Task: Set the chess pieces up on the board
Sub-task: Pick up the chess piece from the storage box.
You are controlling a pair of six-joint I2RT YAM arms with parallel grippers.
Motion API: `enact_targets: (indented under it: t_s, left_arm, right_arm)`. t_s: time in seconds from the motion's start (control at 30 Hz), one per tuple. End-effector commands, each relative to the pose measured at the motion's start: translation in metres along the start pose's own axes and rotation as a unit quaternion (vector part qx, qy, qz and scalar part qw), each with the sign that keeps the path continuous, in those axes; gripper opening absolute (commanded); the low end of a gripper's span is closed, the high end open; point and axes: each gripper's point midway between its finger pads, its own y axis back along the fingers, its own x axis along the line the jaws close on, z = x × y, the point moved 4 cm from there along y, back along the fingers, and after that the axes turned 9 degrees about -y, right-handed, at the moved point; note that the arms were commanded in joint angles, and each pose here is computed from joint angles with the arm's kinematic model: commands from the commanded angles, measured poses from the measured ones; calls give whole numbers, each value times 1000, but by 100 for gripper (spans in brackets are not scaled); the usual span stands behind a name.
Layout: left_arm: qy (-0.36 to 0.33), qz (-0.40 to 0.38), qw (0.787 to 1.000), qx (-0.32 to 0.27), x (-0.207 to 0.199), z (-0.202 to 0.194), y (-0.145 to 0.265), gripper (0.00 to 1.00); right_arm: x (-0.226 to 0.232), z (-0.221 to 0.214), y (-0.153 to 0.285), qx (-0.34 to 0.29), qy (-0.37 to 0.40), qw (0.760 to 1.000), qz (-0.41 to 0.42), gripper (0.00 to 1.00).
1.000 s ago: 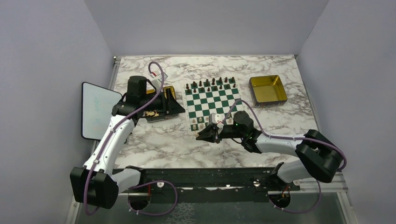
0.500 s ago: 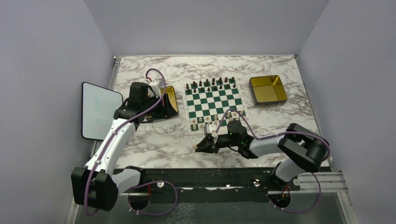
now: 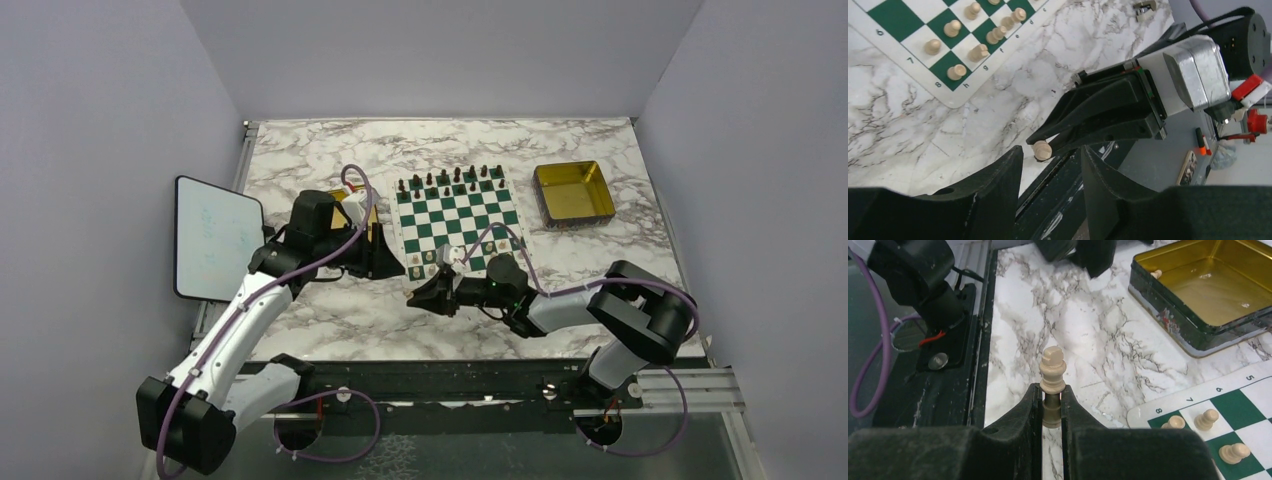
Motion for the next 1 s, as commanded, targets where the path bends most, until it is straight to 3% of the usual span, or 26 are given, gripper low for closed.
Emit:
enact_targets:
  t_s: [0.0,0.2,0.5,0.73,0.83,0.87,0.97]
  left_arm:
    - [-16,-39,999,7,-22,-1,-1,48]
    - [-19,-36,999,15,-28,-6,-8,53]
    - [-19,-33,999,33,-26,-9,-21,52]
    - [-20,-31,999,36,-25,-3,-26,21]
    - [-22,-36,999,34,-28,0,-26,12]
    - [-23,-36,999,33,-29,1,-26,10]
    - [-29,-25,999,25,-28,7,-26,8]
  right_arm:
    - [5,39,-6,-67,-6,998,-3,10]
    - [5,53,-1,-92,-14,995,-21,10]
    - [9,61,2,-100,-9,995,-18,10]
    - [6,56,2,-95,-22,995,-28,10]
    - [2,55,3,-98,-40,993,-48,10]
    - [0,55,4,-100,-47,992,-57,13]
    - [-5,54,5,-93,-86,988,-84,36]
